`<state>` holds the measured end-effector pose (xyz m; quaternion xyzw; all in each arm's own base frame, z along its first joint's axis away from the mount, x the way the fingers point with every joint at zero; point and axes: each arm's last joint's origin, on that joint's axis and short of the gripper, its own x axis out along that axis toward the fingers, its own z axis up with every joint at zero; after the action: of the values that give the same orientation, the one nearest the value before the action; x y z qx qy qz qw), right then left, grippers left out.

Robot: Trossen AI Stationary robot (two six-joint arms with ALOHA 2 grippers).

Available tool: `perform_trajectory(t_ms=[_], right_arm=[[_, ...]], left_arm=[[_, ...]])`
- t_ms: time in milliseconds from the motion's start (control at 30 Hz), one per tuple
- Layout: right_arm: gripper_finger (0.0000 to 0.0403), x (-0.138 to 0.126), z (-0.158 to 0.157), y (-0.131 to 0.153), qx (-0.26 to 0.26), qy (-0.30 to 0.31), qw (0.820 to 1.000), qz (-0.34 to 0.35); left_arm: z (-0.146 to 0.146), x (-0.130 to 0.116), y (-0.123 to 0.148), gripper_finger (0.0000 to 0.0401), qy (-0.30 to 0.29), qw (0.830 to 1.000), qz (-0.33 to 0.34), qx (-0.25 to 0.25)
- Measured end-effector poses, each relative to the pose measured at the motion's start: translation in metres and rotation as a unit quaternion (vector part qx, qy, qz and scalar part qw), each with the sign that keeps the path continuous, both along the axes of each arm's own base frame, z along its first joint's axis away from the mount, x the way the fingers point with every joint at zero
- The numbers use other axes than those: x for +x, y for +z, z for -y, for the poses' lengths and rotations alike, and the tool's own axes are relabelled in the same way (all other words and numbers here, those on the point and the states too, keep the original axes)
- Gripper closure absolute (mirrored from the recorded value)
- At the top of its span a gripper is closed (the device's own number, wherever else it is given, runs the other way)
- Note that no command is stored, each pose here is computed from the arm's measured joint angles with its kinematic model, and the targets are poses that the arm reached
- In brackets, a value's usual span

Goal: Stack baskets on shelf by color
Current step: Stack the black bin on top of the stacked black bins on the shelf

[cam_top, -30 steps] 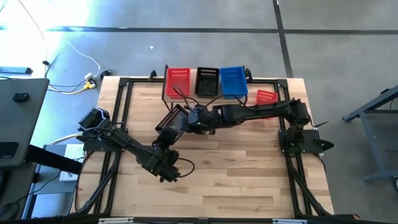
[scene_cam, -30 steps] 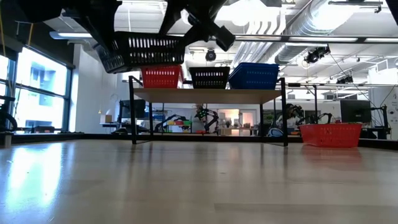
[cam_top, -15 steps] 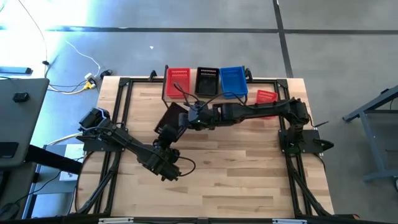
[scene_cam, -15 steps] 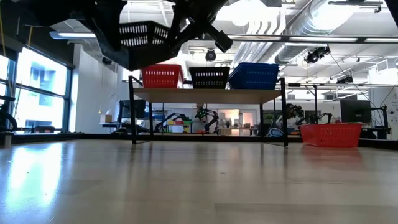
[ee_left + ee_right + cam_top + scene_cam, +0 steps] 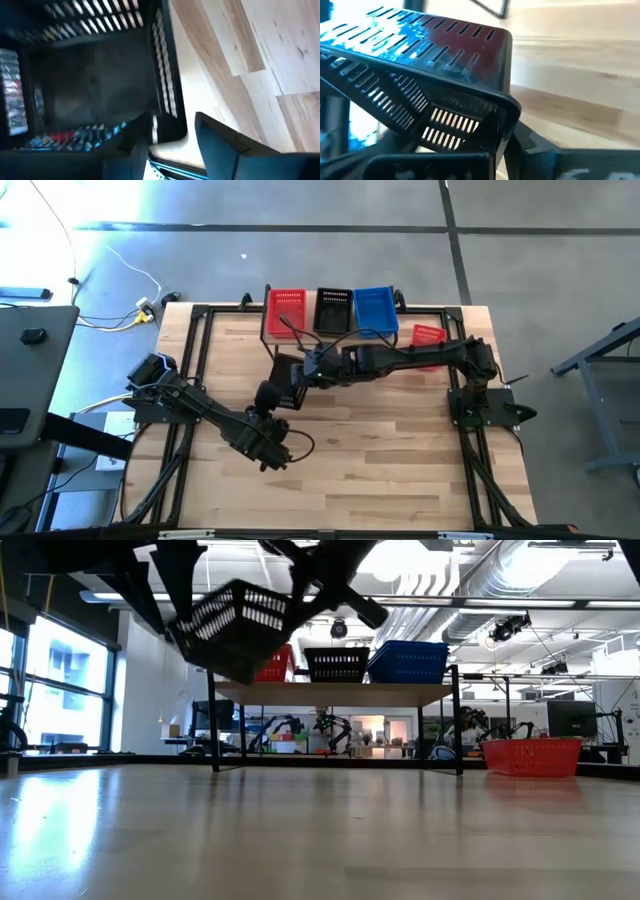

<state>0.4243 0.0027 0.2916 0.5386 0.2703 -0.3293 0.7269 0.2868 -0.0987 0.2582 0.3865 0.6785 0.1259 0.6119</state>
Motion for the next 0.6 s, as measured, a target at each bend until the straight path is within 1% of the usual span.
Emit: perform_trajectory(t_ms=[133,267,500,600], right_arm=[[0.0402,-0.006,0.003,-0.004,-0.010,0.011,0.999,-0.040],[0.0402,-0.011,0.003,-0.004,-0.019,0.034,0.997,-0.065],[0.0402,-0.029,0.003,0.011,-0.034,0.056,0.993,-0.095],[0.0403,-0.038,0.003,0.023,-0.040,0.064,0.993,-0.087]], left_arm=[[0.000,-0.002,0.001,0.0233,0.006,1.000,-0.003,-0.006],[0.001,-0.005,0.010,0.0229,0.016,1.000,0.018,-0.015],[-0.003,-0.010,0.039,0.0235,0.021,0.996,0.070,-0.045],[-0.008,-0.012,0.050,0.0235,0.027,0.994,0.088,-0.053]])
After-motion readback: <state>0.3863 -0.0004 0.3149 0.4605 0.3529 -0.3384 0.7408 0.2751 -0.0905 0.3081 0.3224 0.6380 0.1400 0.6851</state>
